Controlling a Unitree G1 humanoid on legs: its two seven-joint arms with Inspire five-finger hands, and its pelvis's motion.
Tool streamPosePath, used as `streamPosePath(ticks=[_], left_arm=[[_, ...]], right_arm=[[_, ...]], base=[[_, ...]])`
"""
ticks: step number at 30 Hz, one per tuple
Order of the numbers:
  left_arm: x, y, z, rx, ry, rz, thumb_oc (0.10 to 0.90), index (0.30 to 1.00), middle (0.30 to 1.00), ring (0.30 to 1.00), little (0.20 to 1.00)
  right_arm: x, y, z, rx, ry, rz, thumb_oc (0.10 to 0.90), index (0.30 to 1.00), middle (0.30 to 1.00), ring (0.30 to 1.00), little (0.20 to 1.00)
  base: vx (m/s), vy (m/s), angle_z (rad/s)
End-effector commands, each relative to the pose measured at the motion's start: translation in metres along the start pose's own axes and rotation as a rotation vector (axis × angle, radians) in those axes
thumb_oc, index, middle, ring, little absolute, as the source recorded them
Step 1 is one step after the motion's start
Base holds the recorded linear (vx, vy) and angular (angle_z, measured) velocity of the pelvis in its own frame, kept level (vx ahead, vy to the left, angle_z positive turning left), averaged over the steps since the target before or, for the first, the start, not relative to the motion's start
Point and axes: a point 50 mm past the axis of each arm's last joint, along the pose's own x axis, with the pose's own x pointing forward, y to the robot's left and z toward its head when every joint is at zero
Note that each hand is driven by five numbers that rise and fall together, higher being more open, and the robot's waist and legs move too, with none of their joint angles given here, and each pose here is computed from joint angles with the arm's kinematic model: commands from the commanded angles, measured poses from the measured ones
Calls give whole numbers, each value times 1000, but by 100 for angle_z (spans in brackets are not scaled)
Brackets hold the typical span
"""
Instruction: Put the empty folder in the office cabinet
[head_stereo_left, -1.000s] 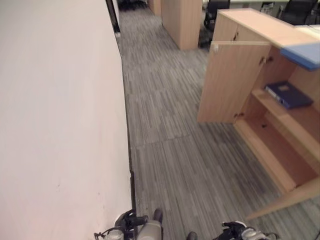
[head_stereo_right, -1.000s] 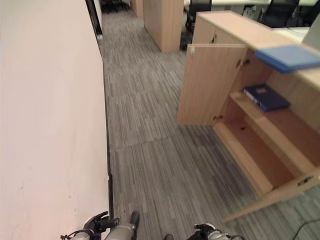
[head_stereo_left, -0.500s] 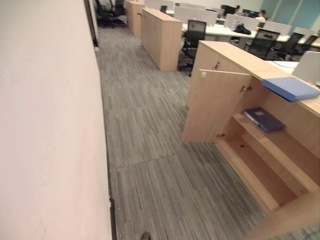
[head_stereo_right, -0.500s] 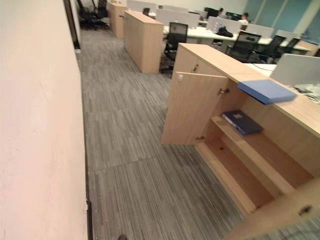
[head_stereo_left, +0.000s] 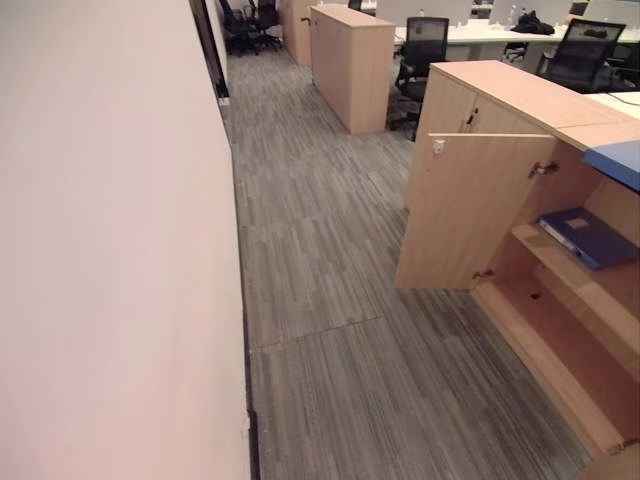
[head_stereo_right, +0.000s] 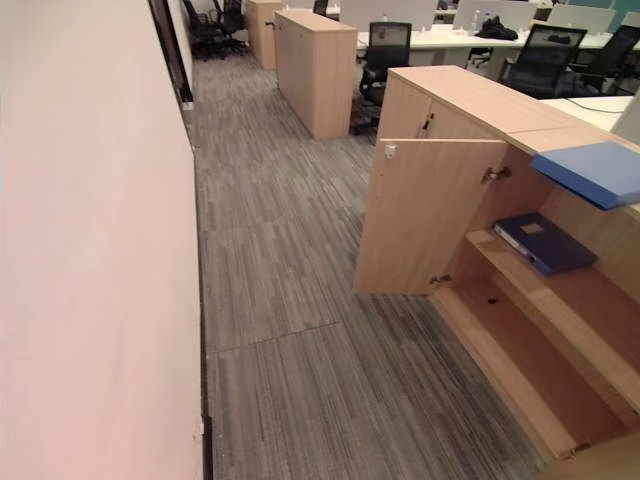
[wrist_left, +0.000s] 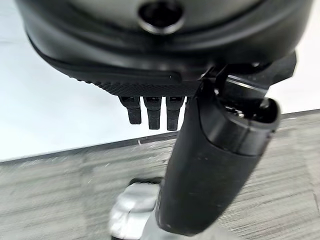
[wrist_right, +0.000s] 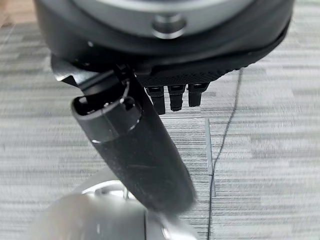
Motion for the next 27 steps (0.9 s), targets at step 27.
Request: streamPosePath(ticks=[27], left_arm=[[-1,-8,83,-17,-272,24,800,900,900,900,900]], right_arm=[[1,7,21,149,-82,26,800,900,900,900,900]], base=[[324,-197,-8]])
